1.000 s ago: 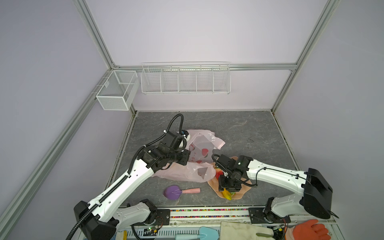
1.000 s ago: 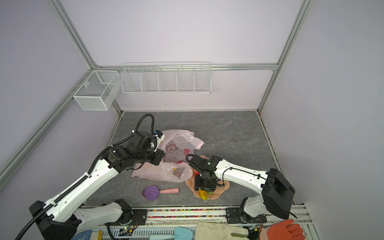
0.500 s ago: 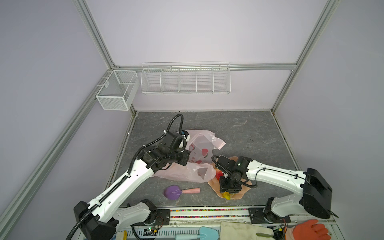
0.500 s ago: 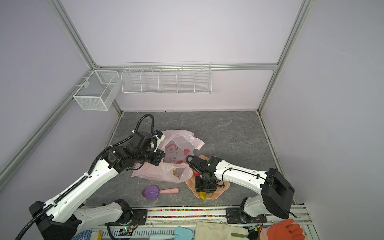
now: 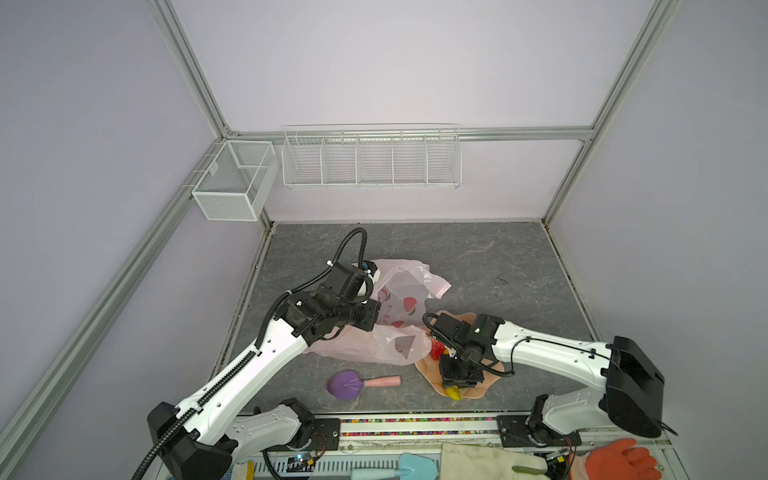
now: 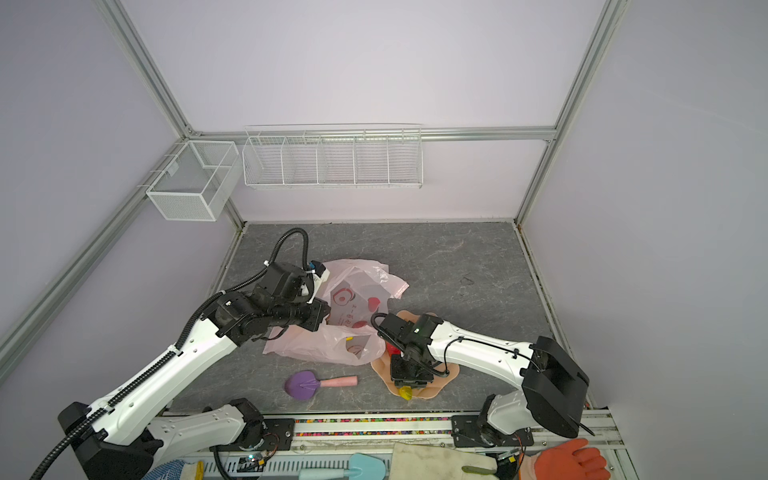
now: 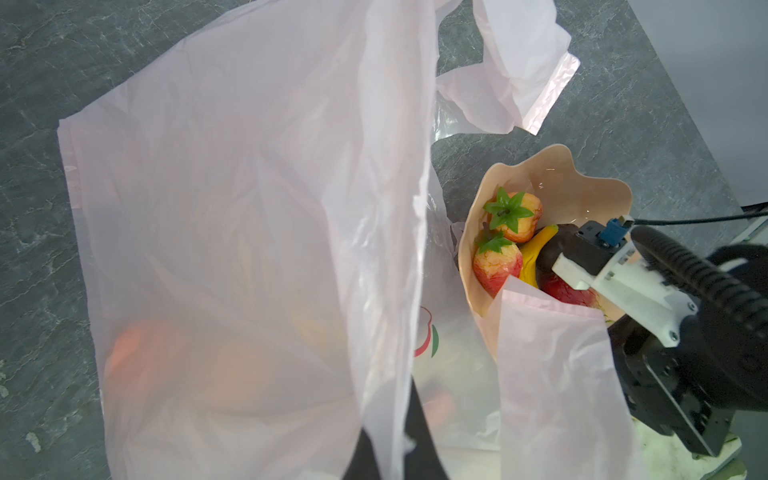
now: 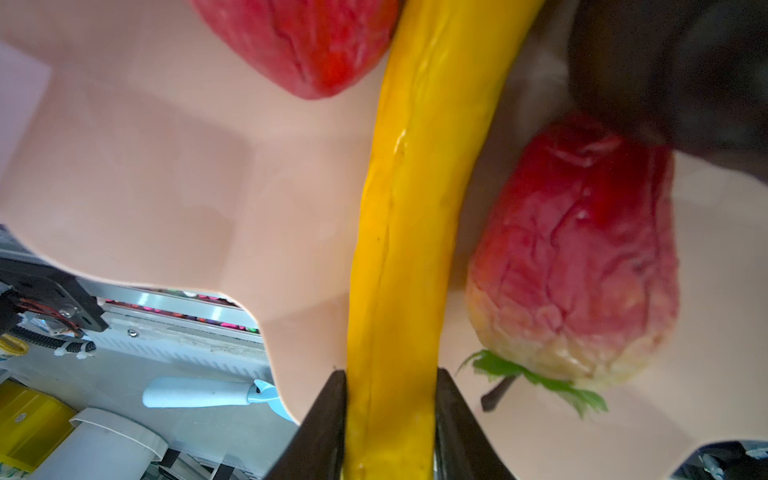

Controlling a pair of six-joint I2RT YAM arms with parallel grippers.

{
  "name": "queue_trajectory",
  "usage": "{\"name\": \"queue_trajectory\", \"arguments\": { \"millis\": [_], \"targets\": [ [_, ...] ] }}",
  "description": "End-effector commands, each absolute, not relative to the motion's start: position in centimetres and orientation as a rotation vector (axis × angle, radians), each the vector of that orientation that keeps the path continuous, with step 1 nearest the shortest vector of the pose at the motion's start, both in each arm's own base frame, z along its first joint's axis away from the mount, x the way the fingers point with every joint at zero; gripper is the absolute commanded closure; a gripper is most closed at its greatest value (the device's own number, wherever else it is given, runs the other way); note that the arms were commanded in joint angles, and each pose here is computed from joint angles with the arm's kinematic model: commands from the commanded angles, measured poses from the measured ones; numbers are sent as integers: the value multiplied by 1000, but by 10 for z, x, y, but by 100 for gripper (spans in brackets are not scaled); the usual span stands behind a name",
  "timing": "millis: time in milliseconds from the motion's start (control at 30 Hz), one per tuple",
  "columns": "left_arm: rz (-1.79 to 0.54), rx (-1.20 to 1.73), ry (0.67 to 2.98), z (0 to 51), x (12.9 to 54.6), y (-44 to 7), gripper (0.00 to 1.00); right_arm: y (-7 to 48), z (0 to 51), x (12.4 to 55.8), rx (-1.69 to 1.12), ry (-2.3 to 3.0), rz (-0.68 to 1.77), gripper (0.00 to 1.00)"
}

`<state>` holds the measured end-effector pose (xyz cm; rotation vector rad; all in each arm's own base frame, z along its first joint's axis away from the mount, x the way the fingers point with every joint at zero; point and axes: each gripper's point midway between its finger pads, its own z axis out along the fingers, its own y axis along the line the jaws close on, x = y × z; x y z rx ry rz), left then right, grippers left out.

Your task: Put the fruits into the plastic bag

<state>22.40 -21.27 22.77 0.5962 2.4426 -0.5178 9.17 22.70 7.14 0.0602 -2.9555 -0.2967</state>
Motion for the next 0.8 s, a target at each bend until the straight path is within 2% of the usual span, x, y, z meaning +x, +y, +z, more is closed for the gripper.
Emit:
{"name": "queue_trajectory", "arguments": {
  "millis": [0, 200, 400, 767],
  "targets": [
    [-526, 591, 2441, 229, 221, -211, 100, 218, 80, 86, 42, -2957, -268, 71],
    [-532, 593, 2436, 231, 222, -212, 100, 217, 108, 94, 80, -3016, -289, 78],
    [-534, 596, 2434, 232, 223, -213, 100, 219, 128, 99, 146, -3053, -339, 81],
    [-543, 606, 2436, 232, 223, -216, 100, 214, 140, 112, 463, -3110, -255, 88]
  ]
}}
